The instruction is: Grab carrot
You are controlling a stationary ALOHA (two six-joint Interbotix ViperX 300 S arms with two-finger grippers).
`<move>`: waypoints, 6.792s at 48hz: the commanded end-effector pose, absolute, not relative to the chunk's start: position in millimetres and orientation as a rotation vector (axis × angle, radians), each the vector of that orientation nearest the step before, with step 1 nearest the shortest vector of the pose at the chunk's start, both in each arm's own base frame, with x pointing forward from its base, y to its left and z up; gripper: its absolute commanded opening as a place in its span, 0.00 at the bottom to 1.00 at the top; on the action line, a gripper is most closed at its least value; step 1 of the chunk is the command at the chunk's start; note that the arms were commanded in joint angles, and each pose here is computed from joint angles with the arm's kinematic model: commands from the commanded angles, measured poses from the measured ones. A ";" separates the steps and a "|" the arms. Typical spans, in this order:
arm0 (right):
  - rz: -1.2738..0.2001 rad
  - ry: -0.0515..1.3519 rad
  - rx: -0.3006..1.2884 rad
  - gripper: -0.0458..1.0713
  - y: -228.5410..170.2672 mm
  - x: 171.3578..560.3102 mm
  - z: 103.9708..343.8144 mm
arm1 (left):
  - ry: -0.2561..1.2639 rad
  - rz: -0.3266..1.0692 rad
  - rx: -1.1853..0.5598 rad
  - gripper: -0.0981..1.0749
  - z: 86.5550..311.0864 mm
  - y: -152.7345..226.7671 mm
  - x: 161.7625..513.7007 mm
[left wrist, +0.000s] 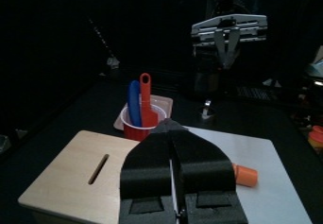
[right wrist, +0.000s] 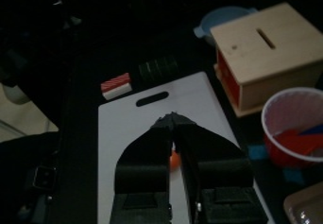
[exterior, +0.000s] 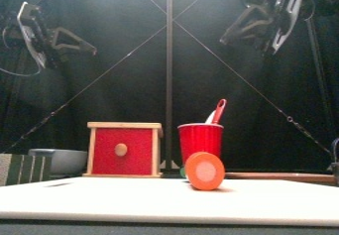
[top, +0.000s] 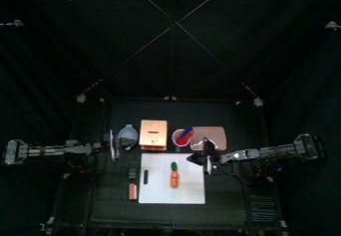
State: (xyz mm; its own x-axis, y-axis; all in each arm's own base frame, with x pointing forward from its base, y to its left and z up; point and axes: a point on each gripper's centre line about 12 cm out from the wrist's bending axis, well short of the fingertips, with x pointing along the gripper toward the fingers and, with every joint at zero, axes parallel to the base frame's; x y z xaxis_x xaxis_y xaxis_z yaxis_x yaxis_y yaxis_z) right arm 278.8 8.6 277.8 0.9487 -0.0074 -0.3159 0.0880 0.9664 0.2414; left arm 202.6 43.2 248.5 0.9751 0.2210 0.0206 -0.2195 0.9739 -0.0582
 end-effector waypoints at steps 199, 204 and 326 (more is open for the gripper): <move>-0.022 0.334 0.109 0.38 6.0 285.4 276.8 | 0.177 0.093 -0.178 0.16 279.3 16.1 270.3; -0.055 0.374 0.207 0.39 2.5 289.5 264.9 | 0.175 0.094 -0.177 0.16 278.2 16.2 269.9; -0.858 0.958 1.398 0.91 27.0 431.4 130.5 | 0.005 0.124 -0.122 0.16 271.6 23.6 257.7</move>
